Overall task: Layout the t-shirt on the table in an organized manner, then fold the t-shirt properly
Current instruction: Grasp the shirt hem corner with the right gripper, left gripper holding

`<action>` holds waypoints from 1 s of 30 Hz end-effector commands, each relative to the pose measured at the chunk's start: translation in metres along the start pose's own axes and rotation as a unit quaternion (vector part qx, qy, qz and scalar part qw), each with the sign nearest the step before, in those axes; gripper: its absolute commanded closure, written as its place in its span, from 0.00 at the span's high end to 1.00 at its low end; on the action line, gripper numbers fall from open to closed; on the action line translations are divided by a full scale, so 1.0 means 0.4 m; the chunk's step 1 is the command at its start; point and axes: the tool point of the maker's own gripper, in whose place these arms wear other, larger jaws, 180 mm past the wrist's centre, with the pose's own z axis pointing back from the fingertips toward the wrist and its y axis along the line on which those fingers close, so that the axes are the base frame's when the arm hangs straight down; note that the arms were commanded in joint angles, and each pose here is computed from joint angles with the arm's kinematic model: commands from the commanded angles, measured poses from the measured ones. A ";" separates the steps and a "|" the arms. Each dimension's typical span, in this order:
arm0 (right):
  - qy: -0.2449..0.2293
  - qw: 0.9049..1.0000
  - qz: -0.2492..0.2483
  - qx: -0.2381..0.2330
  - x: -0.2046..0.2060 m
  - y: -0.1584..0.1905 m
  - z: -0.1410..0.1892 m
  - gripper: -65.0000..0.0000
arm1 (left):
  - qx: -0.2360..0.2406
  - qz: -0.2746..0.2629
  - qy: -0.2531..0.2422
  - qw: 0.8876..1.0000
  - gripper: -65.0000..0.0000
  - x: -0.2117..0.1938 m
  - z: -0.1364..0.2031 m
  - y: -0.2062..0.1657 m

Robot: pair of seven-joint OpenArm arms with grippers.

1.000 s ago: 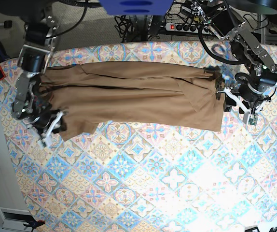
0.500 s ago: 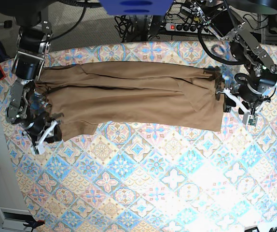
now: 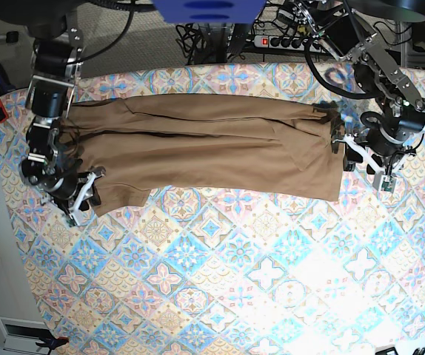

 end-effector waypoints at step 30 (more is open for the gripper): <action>0.203 0.967 0.147 -0.033 -0.201 0.142 -0.001 0.00 | 0.004 -0.007 -0.027 1.000 0.49 0.041 0.010 0.006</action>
